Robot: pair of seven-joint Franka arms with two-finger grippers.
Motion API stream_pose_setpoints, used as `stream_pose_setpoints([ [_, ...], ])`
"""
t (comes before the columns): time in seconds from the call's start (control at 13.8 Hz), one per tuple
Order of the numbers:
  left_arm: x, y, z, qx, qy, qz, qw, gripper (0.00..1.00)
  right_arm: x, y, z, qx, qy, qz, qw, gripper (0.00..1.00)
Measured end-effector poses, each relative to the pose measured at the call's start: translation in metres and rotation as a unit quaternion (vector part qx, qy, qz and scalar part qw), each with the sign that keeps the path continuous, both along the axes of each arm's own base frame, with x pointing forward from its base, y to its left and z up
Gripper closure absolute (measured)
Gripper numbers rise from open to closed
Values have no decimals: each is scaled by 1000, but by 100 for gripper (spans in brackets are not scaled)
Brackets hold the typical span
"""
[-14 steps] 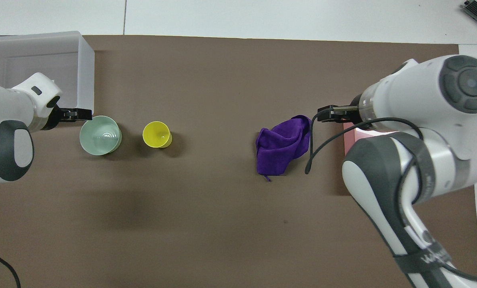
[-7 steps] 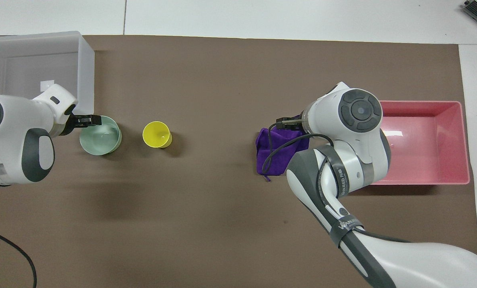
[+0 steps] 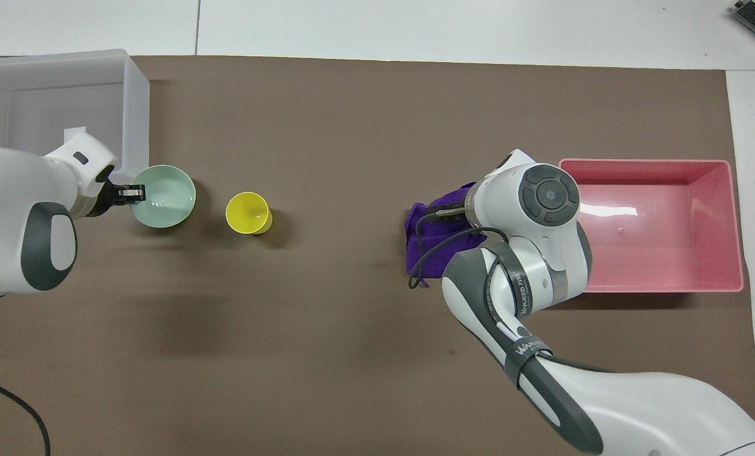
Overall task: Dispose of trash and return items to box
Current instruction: 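Lift the bowl into the clear box with the left gripper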
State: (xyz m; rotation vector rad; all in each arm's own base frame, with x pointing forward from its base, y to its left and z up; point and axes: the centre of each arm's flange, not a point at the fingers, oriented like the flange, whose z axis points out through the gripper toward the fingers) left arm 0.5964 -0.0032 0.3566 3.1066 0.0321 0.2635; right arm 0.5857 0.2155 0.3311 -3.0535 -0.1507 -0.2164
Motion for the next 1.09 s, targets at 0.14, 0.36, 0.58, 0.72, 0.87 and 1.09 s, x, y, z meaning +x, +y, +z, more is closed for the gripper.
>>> stream_pose_setpoints([
  [0.14, -9, 2, 33, 2, 4, -8, 1000, 98, -1, -2, -17, -5, -2, 28, 1000, 0],
  [0.36, -9, 18, 78, 5, -27, 0, 1000, 98, -5, -6, -38, -11, 5, 44, 999, 12],
  [0.58, 14, 45, 111, 7, -63, 20, 998, 98, -6, -6, -38, -7, 8, 23, 1000, 48],
  [0.72, 37, 65, 128, 8, -75, 34, 997, 98, -6, -5, -32, -2, 9, -8, 1000, 72],
  [0.87, 64, 81, 130, 9, -78, 42, 996, 98, -7, -5, -19, 1, 11, -26, 1000, 95],
  [1.09, 108, 94, 106, 25, -81, 39, 996, 98, -12, 3, 9, 8, 17, -60, 998, 96],
])
